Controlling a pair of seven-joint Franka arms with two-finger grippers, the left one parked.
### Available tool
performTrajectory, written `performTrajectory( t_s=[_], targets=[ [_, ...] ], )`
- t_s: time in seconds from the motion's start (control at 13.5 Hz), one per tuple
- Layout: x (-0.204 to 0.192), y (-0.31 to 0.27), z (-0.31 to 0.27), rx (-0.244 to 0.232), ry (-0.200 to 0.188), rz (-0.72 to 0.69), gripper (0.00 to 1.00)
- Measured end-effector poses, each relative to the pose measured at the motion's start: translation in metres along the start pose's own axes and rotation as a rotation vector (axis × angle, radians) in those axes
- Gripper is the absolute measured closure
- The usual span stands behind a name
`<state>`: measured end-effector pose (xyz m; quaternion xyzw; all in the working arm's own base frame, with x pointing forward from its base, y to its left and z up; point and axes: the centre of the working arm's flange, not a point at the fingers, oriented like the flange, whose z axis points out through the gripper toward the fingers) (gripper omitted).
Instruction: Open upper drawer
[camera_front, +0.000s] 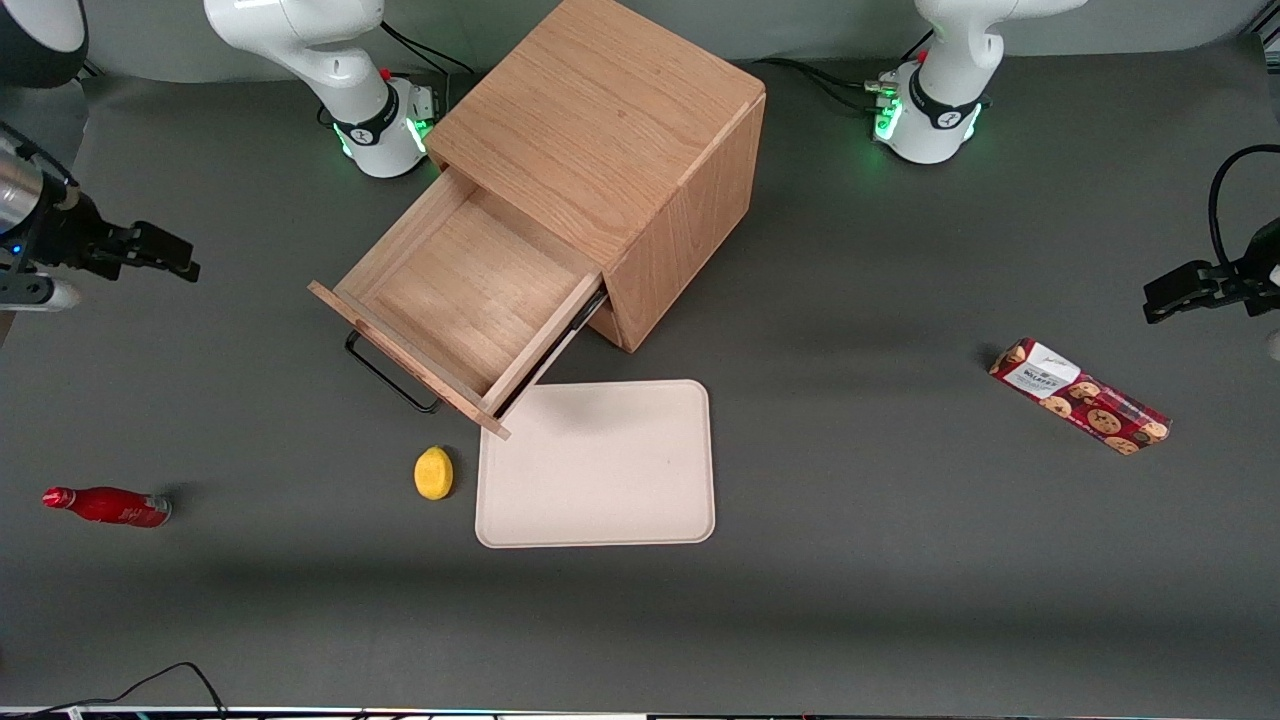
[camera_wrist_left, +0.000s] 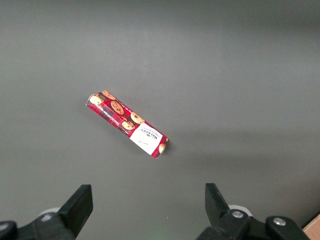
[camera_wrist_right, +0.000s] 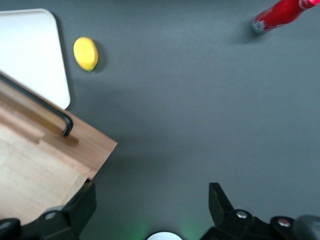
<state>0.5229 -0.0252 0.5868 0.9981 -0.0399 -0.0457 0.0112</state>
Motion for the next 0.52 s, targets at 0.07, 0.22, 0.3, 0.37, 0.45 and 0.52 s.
performTrajectory(
  t_s=[0.07, 0.22, 0.3, 0.37, 0.45, 0.52],
  targets=[
    [0.0036, 0.0012, 0.0006, -0.002, -0.001, 0.003, 0.0],
    [0.009, -0.0003, -0.0013, -0.004, 0.005, 0.003, 0.0],
    [0.0104, -0.0004, -0.0028, -0.005, 0.008, 0.003, 0.0],
    [0.0111, -0.0002, -0.0035, -0.005, 0.01, 0.004, 0.0],
    [0.0116, 0.0006, -0.0042, -0.005, 0.011, 0.005, 0.0],
    [0.0118, 0.0015, -0.0051, -0.005, 0.013, 0.009, 0.0]
  ],
)
